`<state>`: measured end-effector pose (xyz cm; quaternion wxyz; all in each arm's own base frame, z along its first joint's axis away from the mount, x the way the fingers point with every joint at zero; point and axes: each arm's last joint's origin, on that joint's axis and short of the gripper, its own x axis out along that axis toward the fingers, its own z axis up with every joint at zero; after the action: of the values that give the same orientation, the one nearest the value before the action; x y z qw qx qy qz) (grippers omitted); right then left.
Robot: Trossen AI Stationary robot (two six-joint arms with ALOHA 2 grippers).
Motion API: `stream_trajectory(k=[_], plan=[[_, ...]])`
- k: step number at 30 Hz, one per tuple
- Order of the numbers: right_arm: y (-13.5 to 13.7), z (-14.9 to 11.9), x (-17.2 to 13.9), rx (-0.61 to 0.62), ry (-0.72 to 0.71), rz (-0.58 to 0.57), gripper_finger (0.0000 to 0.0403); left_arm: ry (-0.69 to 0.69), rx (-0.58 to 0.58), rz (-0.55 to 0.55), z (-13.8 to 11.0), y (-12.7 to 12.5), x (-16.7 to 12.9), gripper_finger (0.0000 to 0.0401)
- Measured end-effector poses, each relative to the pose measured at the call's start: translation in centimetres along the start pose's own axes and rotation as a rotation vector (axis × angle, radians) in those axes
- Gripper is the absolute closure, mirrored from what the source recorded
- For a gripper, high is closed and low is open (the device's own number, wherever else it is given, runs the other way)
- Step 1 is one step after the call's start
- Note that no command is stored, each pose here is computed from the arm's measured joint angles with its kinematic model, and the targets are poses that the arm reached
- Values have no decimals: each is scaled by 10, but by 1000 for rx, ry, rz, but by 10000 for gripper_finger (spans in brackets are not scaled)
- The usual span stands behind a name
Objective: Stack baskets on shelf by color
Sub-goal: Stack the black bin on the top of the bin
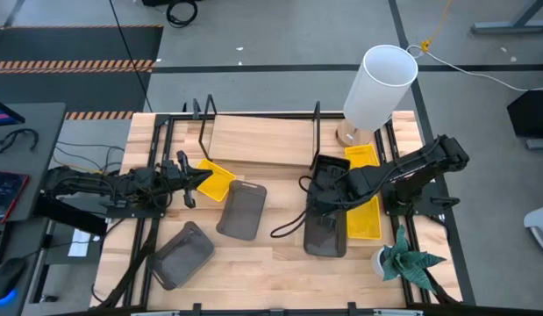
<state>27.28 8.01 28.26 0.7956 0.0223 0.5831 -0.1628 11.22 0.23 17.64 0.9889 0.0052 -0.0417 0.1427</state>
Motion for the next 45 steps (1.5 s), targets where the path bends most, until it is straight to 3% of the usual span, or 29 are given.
stream_trajectory(k=[7,17,31,37,45], plan=[[-5,-7,4,1,28,-98,392,0,0,0,0,0,0,368],[-18,-29,50,-48,115,-217,392,0,0,0,0,0,0,373],[-27,-9,62,-67,34,-103,392,0,0,0,0,0,0,365],[-30,-6,63,-33,23,-91,392,0,0,0,0,0,0,373],[-29,-5,63,-81,26,-73,392,-1,0,0,0,0,0,370]])
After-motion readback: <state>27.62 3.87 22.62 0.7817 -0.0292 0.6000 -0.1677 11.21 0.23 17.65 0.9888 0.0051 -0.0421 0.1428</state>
